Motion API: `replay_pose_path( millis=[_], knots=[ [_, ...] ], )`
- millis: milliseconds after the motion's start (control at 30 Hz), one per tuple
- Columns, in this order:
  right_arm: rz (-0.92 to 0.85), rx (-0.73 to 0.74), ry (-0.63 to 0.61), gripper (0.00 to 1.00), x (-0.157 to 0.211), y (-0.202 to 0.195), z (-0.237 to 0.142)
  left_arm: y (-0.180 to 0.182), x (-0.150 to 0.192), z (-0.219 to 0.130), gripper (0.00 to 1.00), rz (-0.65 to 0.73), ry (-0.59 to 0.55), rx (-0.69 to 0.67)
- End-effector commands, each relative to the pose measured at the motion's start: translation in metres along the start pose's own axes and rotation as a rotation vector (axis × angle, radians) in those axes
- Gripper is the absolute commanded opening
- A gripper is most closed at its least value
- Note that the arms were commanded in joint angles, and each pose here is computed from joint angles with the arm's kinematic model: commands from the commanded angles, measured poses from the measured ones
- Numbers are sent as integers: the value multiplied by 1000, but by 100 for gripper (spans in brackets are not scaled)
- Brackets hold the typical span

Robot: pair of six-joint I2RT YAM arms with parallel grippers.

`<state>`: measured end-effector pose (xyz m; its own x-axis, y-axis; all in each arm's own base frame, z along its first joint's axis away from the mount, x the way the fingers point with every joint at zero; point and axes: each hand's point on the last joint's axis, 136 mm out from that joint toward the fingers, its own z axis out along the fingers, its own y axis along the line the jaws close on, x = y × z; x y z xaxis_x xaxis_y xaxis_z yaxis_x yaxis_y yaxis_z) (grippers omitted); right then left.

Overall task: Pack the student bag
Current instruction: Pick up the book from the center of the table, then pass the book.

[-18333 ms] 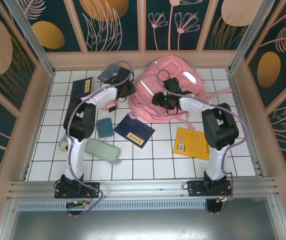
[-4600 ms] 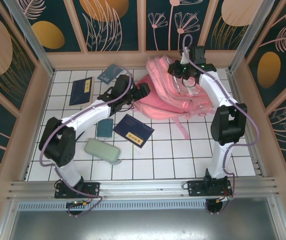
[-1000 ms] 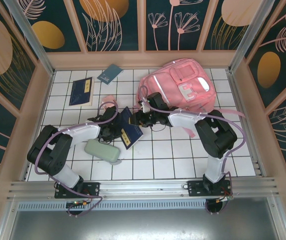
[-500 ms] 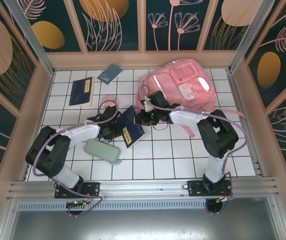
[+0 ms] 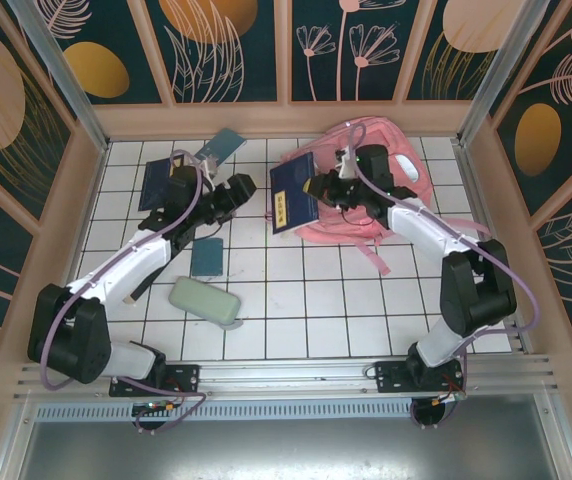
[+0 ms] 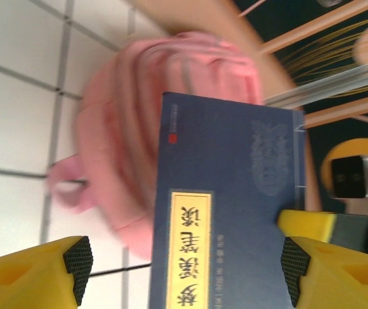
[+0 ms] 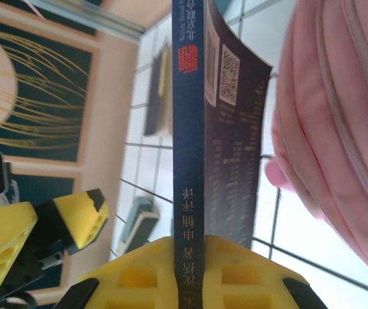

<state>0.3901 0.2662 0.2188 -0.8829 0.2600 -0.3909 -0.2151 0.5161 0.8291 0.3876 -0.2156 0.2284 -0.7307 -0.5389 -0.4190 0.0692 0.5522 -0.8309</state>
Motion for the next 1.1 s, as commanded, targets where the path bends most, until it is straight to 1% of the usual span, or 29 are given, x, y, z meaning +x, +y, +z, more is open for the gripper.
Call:
replay_pose_path(
  millis=[0, 67, 133, 233, 300, 400, 467, 567, 600, 667, 800, 933, 1067],
  knots=[
    [-48, -197, -63, 0, -27, 64, -25, -48, -10, 2, 80, -31, 29, 276],
    [-44, -239, -87, 0, -36, 75, -33, -53, -15, 6, 80, -59, 33, 321],
    [-41, -283, -110, 0, -44, 86, -41, -49, -18, 12, 81, -90, 41, 334],
    [-41, -332, -131, 0, -53, 100, -50, -51, -19, 16, 86, -131, 52, 376],
    [-43, -352, -136, 0, -56, 106, -53, -55, -19, 17, 87, -152, 63, 417],
    [-43, -370, -146, 0, -60, 112, -55, -55, -17, 19, 91, -187, 82, 445],
    [-36, -381, -149, 0, -61, 113, -56, -56, -15, 20, 91, -200, 92, 463],
    [-26, -393, -146, 0, -63, 113, -53, -63, -15, 14, 92, -222, 96, 526],
    [-15, -396, -146, 0, -63, 111, -52, -65, -14, 14, 92, -225, 102, 542],
    [-8, -407, -156, 0, -65, 112, -52, -62, -12, 18, 90, -235, 119, 530],
    [-4, -426, -151, 0, -66, 115, -50, -56, -8, 22, 90, -243, 133, 515],
    [5, -422, -134, 0, -63, 112, -43, -69, -10, 17, 89, -249, 152, 583],
    [20, -415, -113, 0, -58, 106, -32, -84, -15, 8, 81, -250, 153, 659]
  ],
)
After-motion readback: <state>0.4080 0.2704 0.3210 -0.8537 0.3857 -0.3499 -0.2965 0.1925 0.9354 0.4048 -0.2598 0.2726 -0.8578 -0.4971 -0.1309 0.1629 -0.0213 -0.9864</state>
